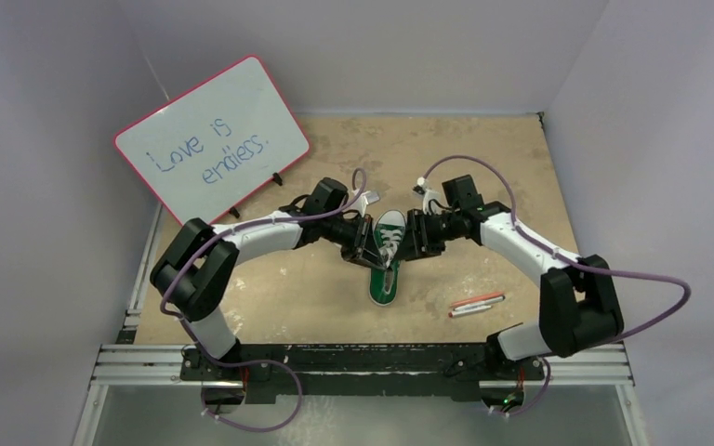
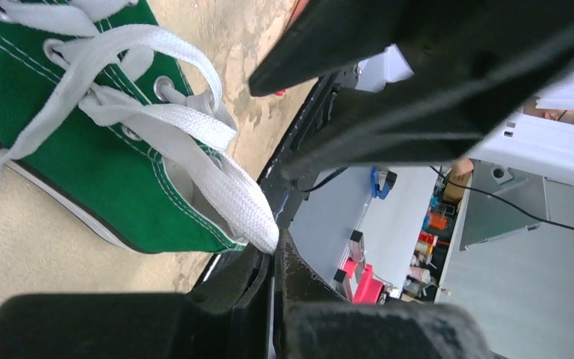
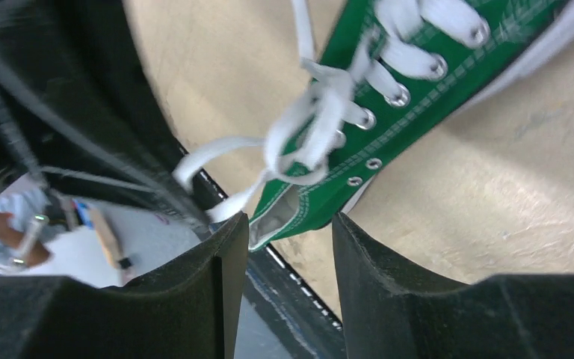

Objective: Tie the shoes

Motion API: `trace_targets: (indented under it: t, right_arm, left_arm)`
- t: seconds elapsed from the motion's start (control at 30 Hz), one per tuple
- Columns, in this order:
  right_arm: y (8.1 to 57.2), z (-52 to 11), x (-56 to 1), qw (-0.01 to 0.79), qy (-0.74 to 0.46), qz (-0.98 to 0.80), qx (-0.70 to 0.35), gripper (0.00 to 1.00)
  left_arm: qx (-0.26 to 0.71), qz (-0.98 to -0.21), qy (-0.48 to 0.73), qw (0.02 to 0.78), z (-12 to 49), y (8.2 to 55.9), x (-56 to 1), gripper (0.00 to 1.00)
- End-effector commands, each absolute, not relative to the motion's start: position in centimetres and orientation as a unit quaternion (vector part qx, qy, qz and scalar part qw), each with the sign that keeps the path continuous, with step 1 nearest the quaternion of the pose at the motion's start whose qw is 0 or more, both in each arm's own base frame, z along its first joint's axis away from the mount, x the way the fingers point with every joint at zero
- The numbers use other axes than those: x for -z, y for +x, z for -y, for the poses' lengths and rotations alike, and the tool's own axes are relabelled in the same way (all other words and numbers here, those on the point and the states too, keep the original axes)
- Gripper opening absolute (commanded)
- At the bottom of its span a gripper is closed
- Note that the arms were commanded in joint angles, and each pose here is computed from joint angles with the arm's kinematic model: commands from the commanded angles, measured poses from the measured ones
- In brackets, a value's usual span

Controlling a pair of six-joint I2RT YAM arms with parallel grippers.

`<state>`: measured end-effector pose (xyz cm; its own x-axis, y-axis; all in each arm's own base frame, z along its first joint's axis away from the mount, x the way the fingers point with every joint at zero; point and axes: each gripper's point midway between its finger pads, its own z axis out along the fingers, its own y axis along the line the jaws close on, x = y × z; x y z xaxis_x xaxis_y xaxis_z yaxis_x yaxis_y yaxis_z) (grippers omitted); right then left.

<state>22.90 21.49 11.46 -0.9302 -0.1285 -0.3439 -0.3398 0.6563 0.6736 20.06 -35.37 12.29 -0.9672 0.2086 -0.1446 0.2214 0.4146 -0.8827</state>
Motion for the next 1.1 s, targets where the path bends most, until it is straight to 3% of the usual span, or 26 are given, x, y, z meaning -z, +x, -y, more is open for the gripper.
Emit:
trace_targets:
  t: [0.0,0.1,0.27,0.73,1.07]
  right_arm:
    - [23.6,-22.5,-11.4,0.111,-0.051,-0.899,-0.421,0.46]
    - [23.8,-22.2,-10.7,0.091,-0.002,-0.914,-0.396,0.41]
    - [24.4,-21.9,-11.5,0.090,0.028,-0.927,-0.363,0.42]
    - [21.8,-23.5,-10.9,0.046,0.006,-0.941,-0.335,0.39]
    - [20.7,-23.9,-10.8,0.031,0.006,-0.937,-0.347,0.43]
  left_arm:
    - [0.550,-0.816,0.173,0.022,35.2,19.7,-15.3,0.00]
    - [0.549,-0.817,0.175,0.022,35.1,19.6,-15.4,0.00]
    - [0.555,-0.813,0.176,0.017,35.2,19.4,-15.5,0.00]
    - [0.558,-0.811,0.175,0.018,35.6,19.8,-15.5,0.00]
    - [0.565,-0.805,0.180,0.018,35.6,19.7,-15.9,0.00]
